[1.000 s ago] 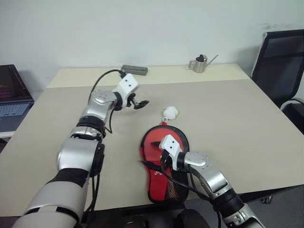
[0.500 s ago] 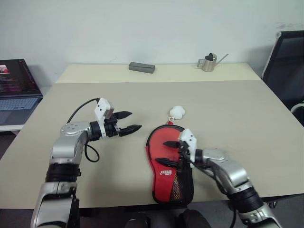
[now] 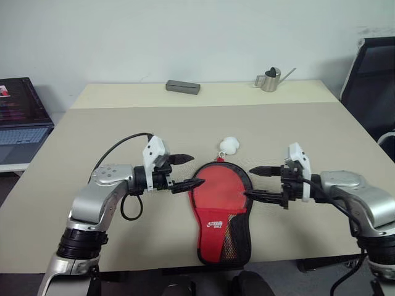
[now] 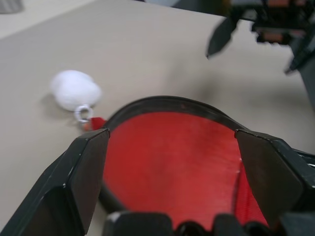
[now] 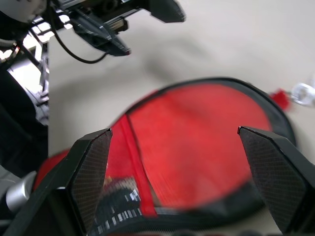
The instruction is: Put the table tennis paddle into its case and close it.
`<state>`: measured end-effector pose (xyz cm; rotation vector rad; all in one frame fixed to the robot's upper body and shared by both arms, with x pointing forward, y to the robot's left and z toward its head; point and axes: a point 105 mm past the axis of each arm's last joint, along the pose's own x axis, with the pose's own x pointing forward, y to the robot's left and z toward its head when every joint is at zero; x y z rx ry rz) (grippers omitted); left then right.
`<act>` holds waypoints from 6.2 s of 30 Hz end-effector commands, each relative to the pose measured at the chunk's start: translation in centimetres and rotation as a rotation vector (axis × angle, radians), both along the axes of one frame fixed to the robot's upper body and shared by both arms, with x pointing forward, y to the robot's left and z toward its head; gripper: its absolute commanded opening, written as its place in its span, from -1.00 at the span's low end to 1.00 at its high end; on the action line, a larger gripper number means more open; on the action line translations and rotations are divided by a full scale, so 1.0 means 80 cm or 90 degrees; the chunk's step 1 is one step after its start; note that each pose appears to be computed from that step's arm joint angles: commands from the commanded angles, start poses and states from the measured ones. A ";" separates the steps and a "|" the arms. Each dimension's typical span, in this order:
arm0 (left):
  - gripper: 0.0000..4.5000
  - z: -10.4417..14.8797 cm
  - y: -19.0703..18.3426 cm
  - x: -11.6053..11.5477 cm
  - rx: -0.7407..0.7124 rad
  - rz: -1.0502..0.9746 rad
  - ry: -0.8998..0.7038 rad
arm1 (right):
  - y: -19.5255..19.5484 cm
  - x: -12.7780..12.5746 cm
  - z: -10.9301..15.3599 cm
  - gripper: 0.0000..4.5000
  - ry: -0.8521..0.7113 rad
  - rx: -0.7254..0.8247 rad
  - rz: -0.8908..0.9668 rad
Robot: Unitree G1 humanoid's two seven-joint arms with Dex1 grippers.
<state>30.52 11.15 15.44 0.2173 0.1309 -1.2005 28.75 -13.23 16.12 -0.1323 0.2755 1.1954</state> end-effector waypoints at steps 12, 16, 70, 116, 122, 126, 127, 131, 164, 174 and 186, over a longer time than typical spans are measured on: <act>0.97 -0.060 -0.053 0.011 0.044 -0.091 -0.016 | 0.004 0.053 0.032 1.00 -0.128 0.001 -0.074; 0.97 -0.077 -0.065 0.018 0.022 -0.069 -0.009 | 0.013 0.058 0.036 1.00 -0.135 0.007 -0.068; 1.00 -0.118 -0.061 -0.016 0.098 -0.100 0.012 | 0.092 0.216 -0.032 -0.93 -0.134 -0.092 -0.328; 1.00 -0.146 -0.060 -0.005 0.079 -0.069 0.064 | -0.053 0.135 -0.035 -0.98 -0.198 -0.229 -0.318; 1.00 -0.146 -0.064 -0.004 0.082 -0.077 0.063 | -0.067 0.106 -0.033 -0.98 -0.193 -0.255 -0.303; 1.00 -0.146 -0.066 -0.003 0.086 -0.082 0.062 | -0.069 0.087 -0.031 -0.98 -0.181 -0.271 -0.274; 1.00 -0.146 -0.066 -0.002 0.086 -0.083 0.062 | -0.071 0.082 -0.030 -0.98 -0.176 -0.277 -0.267; 1.00 -0.146 -0.068 -0.001 0.088 -0.086 0.061 | -0.076 0.067 -0.032 -0.98 -0.156 -0.295 -0.240; 1.00 -0.142 -0.110 0.007 0.117 -0.154 0.039 | -0.071 -0.082 -0.057 -0.98 0.020 -0.388 0.060; 1.00 -0.140 -0.120 0.008 0.118 -0.169 0.032 | -0.064 -0.139 -0.058 -0.98 0.085 -0.378 0.155; 1.00 -0.142 -0.127 0.006 0.120 -0.178 0.029 | -0.041 -0.194 -0.083 -0.99 0.130 -0.376 0.259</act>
